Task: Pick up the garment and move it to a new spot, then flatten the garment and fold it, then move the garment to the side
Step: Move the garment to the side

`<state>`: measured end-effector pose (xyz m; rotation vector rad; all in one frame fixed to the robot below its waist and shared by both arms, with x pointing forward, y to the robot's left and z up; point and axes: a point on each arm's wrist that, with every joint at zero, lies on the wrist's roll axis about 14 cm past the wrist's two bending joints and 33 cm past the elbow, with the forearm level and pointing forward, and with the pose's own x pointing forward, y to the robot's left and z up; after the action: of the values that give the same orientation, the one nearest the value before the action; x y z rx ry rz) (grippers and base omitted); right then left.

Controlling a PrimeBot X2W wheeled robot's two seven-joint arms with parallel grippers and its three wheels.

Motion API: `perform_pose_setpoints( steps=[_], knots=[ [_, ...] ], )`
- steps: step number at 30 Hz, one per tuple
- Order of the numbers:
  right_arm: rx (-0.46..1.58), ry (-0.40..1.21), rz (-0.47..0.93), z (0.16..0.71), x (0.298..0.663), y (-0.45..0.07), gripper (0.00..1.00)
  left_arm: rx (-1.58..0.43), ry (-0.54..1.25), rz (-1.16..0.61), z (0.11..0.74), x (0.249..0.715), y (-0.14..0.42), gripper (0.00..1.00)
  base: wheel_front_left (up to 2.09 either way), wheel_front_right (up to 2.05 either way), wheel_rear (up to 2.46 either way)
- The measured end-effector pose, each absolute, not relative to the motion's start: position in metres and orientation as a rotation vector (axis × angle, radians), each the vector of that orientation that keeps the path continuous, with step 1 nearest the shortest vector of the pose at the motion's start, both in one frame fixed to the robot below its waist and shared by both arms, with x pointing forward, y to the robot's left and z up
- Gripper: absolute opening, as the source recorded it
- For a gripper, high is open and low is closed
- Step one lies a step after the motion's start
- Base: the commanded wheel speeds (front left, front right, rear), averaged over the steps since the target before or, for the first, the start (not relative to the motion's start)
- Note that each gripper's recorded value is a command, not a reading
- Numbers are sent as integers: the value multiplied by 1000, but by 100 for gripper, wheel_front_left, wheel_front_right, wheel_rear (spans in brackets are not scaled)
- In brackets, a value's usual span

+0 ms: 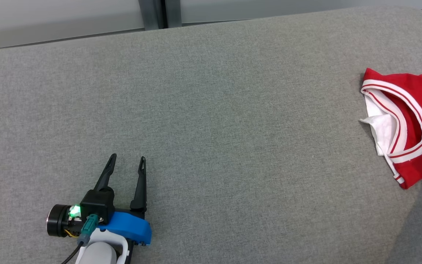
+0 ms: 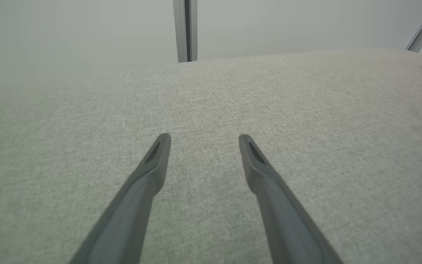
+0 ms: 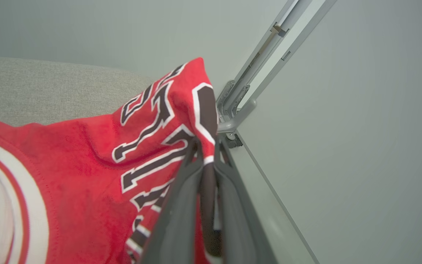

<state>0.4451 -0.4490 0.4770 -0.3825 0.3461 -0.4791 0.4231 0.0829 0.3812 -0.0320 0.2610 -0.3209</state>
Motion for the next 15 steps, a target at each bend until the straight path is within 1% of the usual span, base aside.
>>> perform_pose_setpoints(
  steps=[1,2,6,8,10,14,15],
  knots=[
    [-381,356,-483,475,444,-449,30,-32,260,-321,382,423,83,100,0,0,0],
    [-375,348,-487,476,444,-448,100,-32,260,-320,382,423,83,100,0,0,0],
    [-380,289,-474,485,450,-440,100,-35,259,-311,383,423,85,100,0,0,0],
    [-373,243,-457,492,459,-430,100,-37,258,-302,383,423,87,100,0,0,0],
    [-353,182,-423,502,473,-412,100,-39,251,-284,386,423,91,100,0,0,0],
    [-288,90,-319,512,497,-359,100,-39,226,-235,396,424,103,100,0,0,0],
    [-260,46,-298,521,502,-344,100,-39,214,-222,400,425,107,100,0,0,0]
  ],
)
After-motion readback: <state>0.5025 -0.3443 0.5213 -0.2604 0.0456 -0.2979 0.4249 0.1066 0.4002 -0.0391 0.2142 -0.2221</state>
